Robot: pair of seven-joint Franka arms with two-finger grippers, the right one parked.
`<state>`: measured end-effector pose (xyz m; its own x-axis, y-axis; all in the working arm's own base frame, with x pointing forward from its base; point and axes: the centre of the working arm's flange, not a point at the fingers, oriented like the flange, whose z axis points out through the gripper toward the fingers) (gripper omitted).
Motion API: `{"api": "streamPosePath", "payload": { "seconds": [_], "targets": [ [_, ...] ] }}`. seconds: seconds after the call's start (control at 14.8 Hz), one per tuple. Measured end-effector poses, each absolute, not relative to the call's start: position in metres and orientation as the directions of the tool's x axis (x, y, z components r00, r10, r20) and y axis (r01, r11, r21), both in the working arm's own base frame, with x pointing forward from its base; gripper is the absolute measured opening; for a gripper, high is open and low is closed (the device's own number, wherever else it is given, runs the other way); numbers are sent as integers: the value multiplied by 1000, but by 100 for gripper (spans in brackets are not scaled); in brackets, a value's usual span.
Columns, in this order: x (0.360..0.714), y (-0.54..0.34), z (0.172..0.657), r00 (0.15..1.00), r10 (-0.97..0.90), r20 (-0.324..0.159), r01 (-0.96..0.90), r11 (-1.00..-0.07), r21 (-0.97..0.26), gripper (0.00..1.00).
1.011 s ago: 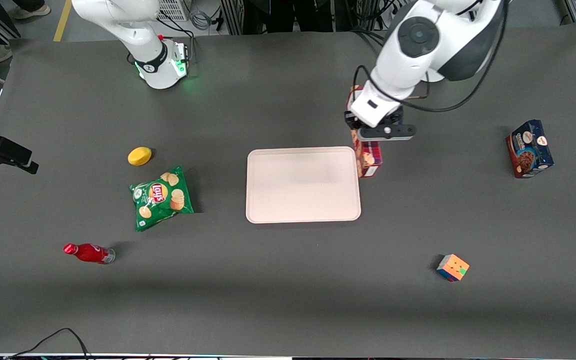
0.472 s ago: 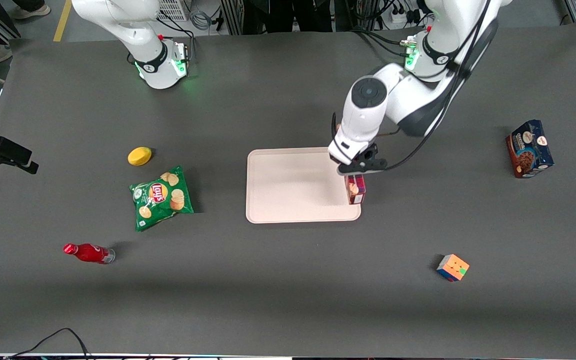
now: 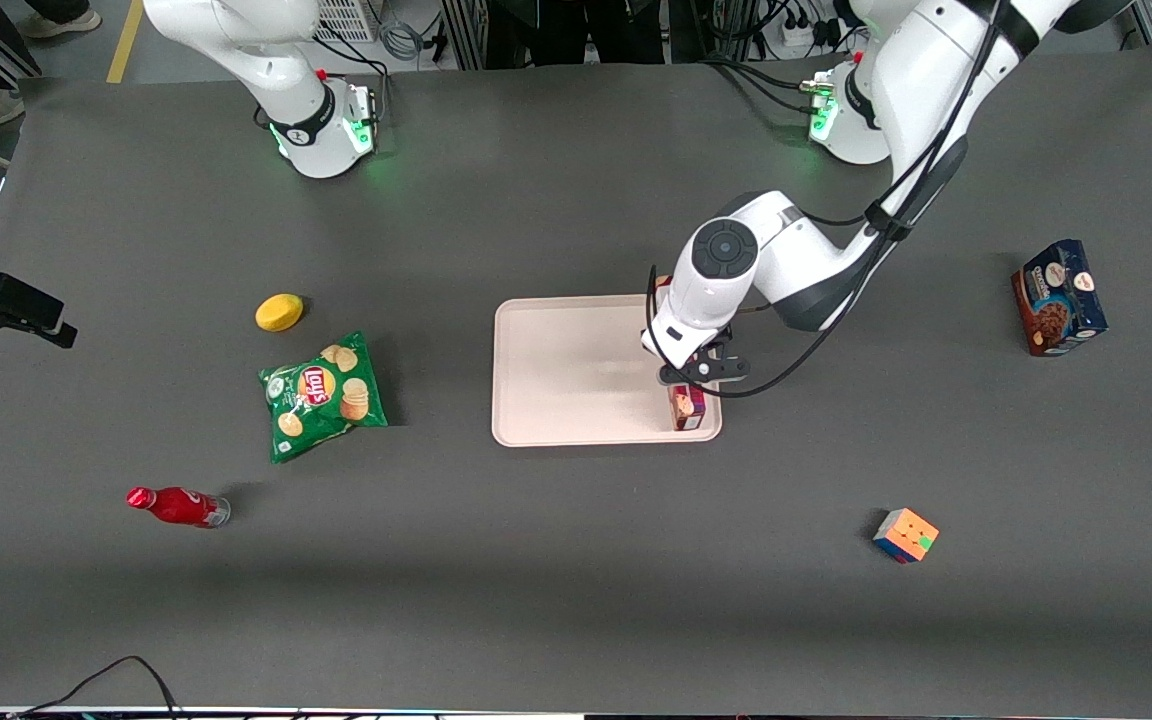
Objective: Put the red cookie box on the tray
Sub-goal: 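Carry the red box over the white tray with the left gripper, then lower the red box onto the tray and lay it down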
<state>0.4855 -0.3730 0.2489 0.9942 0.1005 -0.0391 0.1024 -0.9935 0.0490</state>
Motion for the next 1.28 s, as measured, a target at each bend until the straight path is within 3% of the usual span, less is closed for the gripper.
{"api": "streamPosePath", "payload": {
  "seconds": [0.94,1.15,1.28],
  "targets": [
    [490,-373,219,995,81,-52,83,-996,30,26],
    [490,-372,216,995,83,-57,85,-996,29,31],
    [490,-372,215,995,84,-60,86,-996,28,49]
  ]
}}
